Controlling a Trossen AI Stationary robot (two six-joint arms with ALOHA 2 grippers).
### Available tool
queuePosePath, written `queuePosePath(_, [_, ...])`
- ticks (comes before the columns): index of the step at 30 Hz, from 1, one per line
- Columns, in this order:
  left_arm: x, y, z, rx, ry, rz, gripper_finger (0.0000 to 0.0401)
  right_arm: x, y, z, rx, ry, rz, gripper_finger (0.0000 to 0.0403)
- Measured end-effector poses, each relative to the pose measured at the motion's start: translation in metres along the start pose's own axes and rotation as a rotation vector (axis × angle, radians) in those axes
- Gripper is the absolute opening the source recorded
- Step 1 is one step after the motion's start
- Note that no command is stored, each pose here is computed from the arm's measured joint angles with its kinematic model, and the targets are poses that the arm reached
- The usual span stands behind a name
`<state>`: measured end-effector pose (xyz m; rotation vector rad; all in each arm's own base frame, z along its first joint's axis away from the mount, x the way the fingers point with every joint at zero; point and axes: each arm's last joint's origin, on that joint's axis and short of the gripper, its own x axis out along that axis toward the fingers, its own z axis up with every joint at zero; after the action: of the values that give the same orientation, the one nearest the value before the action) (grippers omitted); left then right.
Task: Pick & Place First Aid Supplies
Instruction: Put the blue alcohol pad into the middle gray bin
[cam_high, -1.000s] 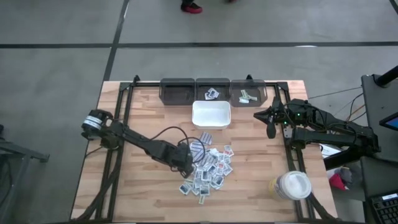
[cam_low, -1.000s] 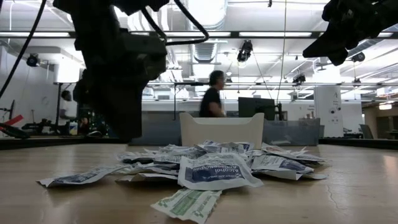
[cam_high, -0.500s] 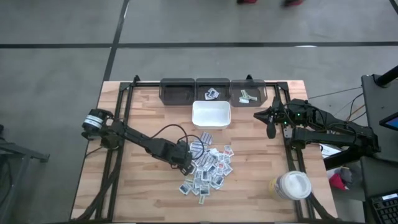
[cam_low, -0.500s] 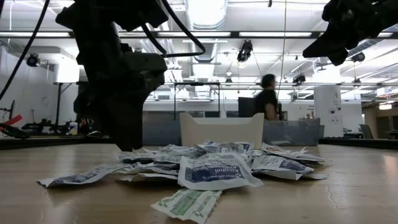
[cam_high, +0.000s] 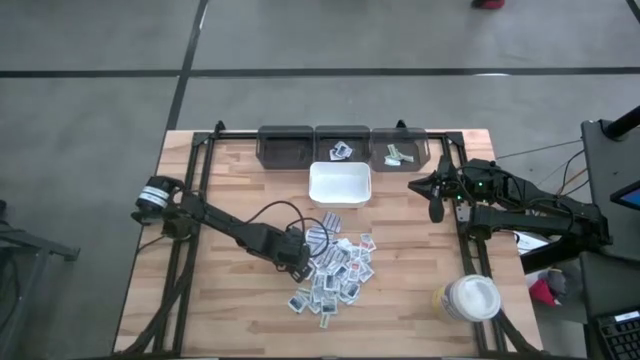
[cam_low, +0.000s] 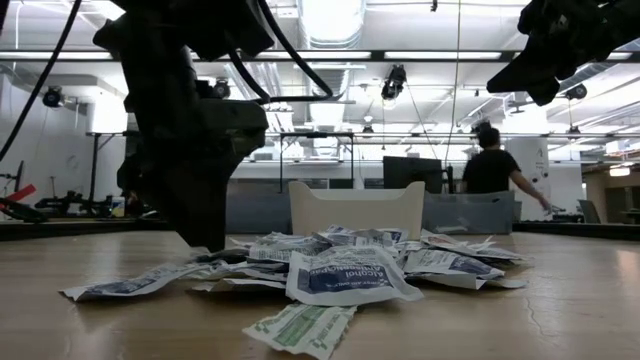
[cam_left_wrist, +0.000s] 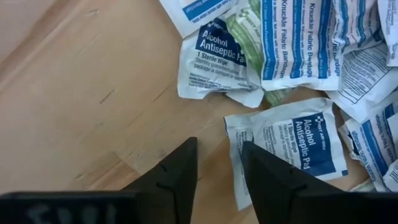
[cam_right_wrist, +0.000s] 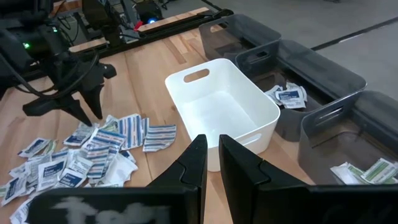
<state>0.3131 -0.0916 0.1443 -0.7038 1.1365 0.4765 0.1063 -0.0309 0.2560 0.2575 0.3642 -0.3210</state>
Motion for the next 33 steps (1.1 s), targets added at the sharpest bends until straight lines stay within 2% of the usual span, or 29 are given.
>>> queuePosePath(3, [0.000, 0.000, 0.000, 0.000, 0.002, 0.003, 0.0109, 0.000, 0.000, 0.000, 0.000, 0.000, 0.000, 0.0038])
queuePosePath(9, [0.000, 0.001, 0.000, 0.000, -0.003, 0.011, 0.0024, 0.000, 0.000, 0.000, 0.000, 0.000, 0.000, 0.0038])
queuePosePath(11, [-0.001, 0.001, 0.000, 0.000, -0.009, 0.008, 0.0007, 0.000, 0.000, 0.000, 0.000, 0.000, 0.000, 0.0038])
queuePosePath(33, [-0.023, 0.000, 0.004, 0.025, -0.047, 0.023, 0.0000, 0.000, 0.000, 0.000, 0.000, 0.000, 0.000, 0.0038])
